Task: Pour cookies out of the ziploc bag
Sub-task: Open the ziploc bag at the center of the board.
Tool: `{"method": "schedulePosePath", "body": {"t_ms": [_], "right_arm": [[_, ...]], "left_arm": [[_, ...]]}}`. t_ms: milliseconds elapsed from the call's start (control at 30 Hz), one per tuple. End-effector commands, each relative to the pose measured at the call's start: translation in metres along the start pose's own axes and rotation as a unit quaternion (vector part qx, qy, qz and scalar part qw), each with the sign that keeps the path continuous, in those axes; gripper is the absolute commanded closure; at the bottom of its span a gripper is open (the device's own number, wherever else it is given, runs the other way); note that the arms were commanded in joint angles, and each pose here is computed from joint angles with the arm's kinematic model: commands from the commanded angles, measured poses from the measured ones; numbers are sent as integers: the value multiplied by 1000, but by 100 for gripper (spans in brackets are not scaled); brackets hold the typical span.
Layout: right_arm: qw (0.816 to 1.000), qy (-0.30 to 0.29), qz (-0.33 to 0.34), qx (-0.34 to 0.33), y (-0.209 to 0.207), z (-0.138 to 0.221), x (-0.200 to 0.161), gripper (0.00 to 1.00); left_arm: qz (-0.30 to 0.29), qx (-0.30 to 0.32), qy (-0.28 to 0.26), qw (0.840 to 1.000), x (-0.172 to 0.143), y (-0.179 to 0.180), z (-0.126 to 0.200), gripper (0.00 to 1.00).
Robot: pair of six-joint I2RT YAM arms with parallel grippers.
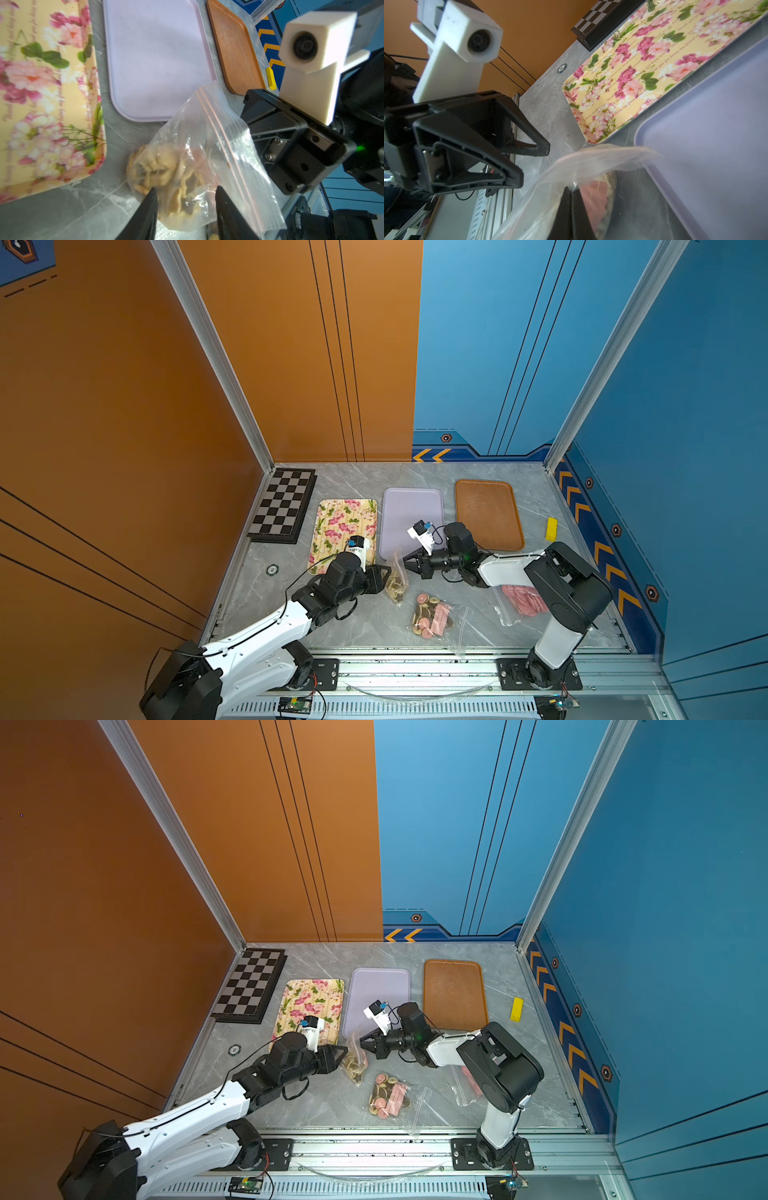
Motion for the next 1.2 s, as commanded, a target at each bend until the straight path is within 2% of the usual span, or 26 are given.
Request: {"method": "schedulePosePath", "body": {"t_ms": [0,200,433,600,767,933,1033,1167], "right_arm": [[1000,-14,1,25,5,-1,4,100],[1000,-12,0,26,5,-1,3,100],[1000,-10,-2,30,5,-2,3,100],[999,-9,-2,33,5,-4,3,100],[999,-9,-2,35,5,-4,3,100],[999,-8,-3,35,5,-3,2,100],[1000,-8,-6,24,4,-1,1,100],[999,17,-22,-32,-6,2,-2,100]], "left_arm": [[-10,-11,17,1000,-2,4,-6,53],[-48,-50,41,997,1,-14,-16,53],[-79,-60,65,993,-4,-23,-29,53],[-86,-46,65,993,-4,-18,-36,55],[-88,-41,68,993,-5,-14,-40,68],[-87,-34,59,994,-4,-11,-39,98],[-78,-28,47,995,-2,-7,-34,100],[-54,-9,22,998,0,3,-24,100]]}}
Point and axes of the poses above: each gripper's point midway between its finger pads, its own z axis back along the fingers, its own y axis along the line the jaws close on, x = y × z, the point moved 2 cm from there along z, back along the fingers, and after that the axes turned 7 degrees about z, right-handed, at the moved point
